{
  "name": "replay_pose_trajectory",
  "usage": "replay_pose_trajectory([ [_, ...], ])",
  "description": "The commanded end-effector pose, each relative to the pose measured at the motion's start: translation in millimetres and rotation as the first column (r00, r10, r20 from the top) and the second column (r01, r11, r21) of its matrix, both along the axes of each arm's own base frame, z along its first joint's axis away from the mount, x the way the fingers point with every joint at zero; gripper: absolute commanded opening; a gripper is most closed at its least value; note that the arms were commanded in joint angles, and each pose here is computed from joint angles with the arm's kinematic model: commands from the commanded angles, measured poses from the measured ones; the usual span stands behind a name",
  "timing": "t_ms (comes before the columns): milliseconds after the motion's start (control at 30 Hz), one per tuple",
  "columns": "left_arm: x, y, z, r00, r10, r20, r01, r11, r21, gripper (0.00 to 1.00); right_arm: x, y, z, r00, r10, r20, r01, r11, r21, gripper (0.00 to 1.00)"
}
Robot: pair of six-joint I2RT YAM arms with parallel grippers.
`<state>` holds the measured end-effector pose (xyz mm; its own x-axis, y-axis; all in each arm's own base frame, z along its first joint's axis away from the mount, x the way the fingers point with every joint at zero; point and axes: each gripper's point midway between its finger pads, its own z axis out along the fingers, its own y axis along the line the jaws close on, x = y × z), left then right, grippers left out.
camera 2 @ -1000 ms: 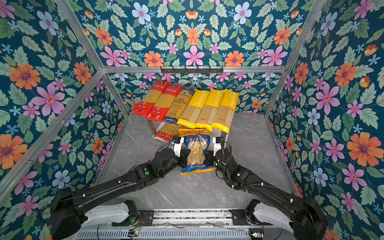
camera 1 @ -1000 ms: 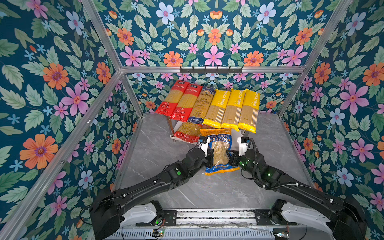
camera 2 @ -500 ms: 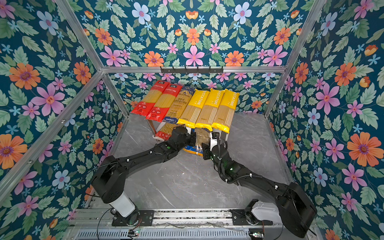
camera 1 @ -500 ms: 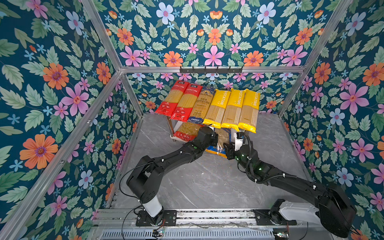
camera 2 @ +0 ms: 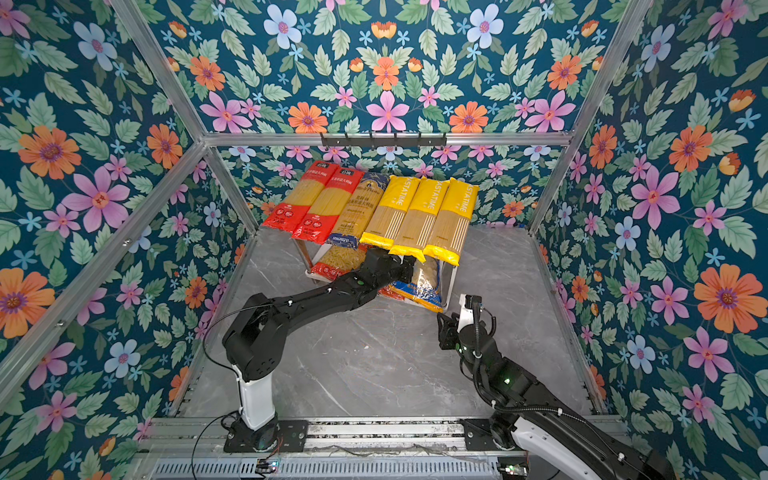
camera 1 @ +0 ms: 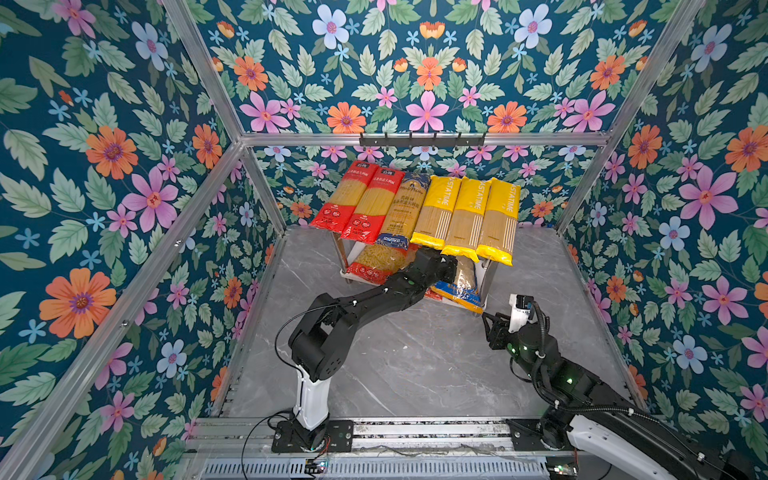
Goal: Place and organize the pasta boxes and bags onto the shelf
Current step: 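Push the bag onto the lower shelf with the left gripper while right withdraws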
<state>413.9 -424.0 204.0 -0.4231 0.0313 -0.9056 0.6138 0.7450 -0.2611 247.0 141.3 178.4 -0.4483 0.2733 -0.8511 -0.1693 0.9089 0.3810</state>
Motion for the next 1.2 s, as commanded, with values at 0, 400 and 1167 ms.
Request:
replay_pose_trajectory([
  [0, -6.3, -31.1, 11.3, 0.993, -0.111, 0.024, 0.113, 0.991, -0.067, 0.0, -0.7, -8.9, -8.0, 0.999, -0.046, -0.028, 0.045, 0.999, -0.018, 0.47],
  [400, 1.1, -3.5, -70.0, 0.981, 0.007, -0.192, 0.015, 0.993, 0.116, 0.0, 6.7, 2.7, -17.2, 0.997, -0.034, -0.073, 0.032, 0.999, -0.023, 0.47],
  [1167, -32.5, 37.7, -12.3, 0.983, 0.042, -0.18, -0.03, 0.997, 0.068, 0.48, 4.2, 3.2, -31.6, 0.984, -0.045, -0.171, 0.039, 0.999, -0.038, 0.47],
])
